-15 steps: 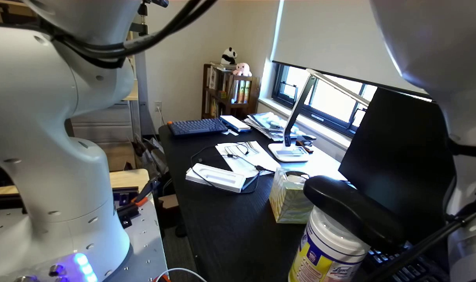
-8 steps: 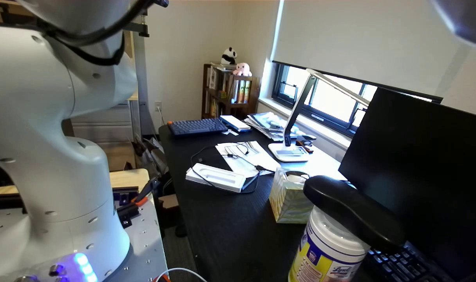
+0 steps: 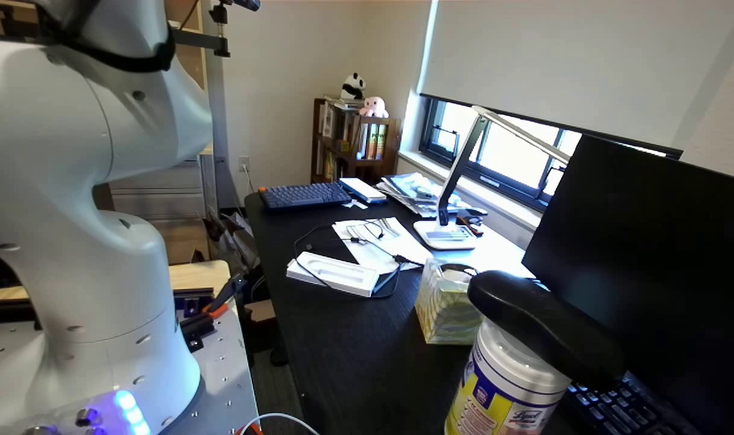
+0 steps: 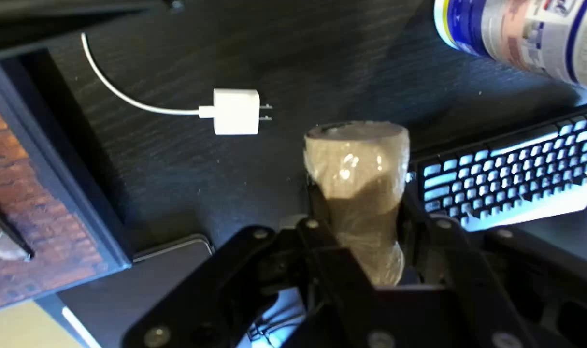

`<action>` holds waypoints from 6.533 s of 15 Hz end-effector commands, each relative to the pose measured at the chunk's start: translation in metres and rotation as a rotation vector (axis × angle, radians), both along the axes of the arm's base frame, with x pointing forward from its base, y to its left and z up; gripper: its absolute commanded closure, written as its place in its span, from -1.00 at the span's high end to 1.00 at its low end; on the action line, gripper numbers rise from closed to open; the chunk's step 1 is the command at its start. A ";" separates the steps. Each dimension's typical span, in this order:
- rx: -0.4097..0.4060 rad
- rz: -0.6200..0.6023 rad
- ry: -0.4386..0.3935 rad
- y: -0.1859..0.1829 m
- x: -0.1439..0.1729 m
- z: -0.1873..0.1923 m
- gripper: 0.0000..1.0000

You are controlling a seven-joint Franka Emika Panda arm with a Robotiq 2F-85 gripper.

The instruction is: Pick the object next to the bottle and place it on top of the tissue box

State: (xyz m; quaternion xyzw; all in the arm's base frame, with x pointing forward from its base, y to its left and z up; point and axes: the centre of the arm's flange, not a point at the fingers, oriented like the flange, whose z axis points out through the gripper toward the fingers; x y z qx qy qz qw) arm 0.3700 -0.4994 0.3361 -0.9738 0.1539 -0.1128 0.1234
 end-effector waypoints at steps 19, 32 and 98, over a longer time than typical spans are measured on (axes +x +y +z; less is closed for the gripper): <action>-0.127 0.372 -0.105 0.239 0.016 0.094 -0.25; -0.532 0.728 -0.033 0.418 0.019 0.185 -0.75; -0.402 0.548 0.189 0.511 0.147 -0.061 -0.75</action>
